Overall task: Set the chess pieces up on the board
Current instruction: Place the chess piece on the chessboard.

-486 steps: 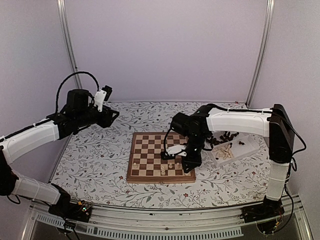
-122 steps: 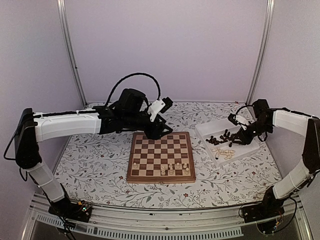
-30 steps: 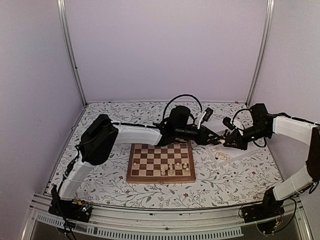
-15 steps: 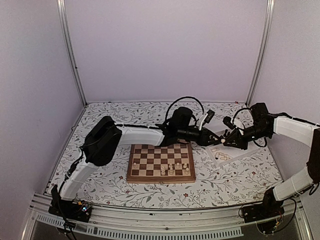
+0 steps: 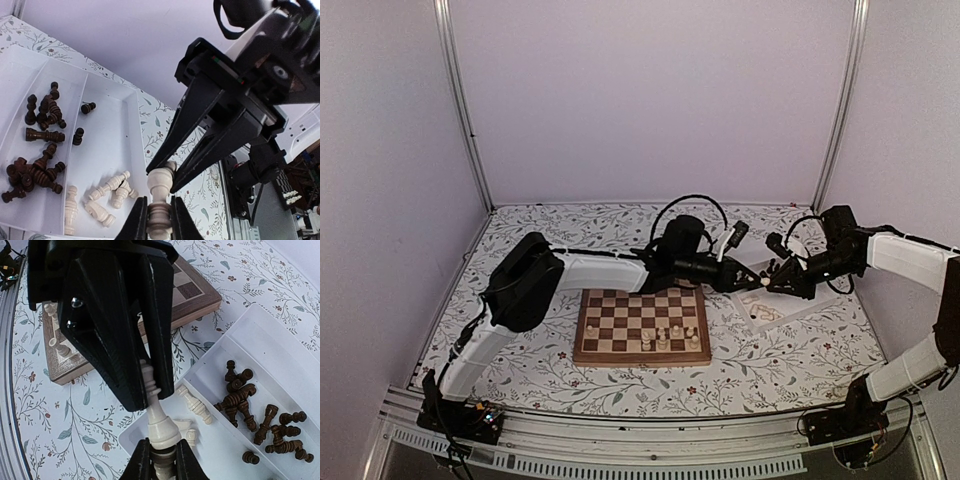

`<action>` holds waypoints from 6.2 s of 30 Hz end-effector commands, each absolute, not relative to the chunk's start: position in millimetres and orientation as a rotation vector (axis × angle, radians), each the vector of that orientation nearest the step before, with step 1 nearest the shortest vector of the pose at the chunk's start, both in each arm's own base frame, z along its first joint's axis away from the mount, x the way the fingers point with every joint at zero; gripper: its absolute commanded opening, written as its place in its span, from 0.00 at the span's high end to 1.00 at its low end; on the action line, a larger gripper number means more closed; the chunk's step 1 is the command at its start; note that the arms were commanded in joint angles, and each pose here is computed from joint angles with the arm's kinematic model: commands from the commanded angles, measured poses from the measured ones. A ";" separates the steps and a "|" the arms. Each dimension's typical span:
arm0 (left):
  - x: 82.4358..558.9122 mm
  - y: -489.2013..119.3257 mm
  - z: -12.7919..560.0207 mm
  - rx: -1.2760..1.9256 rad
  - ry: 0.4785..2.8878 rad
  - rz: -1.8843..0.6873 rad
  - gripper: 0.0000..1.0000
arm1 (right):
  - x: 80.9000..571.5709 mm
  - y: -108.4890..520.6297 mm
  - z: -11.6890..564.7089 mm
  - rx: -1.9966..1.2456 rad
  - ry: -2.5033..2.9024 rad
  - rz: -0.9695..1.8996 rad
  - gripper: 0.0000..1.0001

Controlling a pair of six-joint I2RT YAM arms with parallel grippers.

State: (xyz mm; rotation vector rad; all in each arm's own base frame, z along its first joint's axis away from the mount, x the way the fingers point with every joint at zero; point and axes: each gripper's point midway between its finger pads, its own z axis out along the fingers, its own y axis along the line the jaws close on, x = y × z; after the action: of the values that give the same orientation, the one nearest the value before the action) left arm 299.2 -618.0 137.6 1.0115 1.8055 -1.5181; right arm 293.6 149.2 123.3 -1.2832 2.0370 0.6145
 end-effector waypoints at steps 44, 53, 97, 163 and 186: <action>220.1 -324.7 126.5 1.379 2.527 -0.366 0.95 | 311.6 136.6 86.5 -1.238 2.148 0.551 0.88; 201.1 -340.2 100.3 1.440 2.507 -0.396 0.95 | 311.0 138.6 94.0 -1.242 2.126 0.526 0.88; 201.5 -369.3 65.6 1.497 2.532 -0.350 0.63 | 307.2 141.3 95.5 -1.249 2.124 0.529 0.87; 296.1 -547.6 252.3 0.665 1.632 -0.700 0.47 | 289.5 262.3 258.9 -0.944 1.866 1.621 0.83; 279.2 -503.3 245.0 0.935 1.689 -0.911 0.82 | 308.8 225.2 295.2 -0.997 1.828 1.428 0.44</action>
State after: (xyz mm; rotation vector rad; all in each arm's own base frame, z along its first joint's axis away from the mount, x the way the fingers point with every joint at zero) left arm 289.4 -518.1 234.3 0.8055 1.6915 -0.8286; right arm 306.1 242.8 275.3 -0.9329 1.8580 1.5259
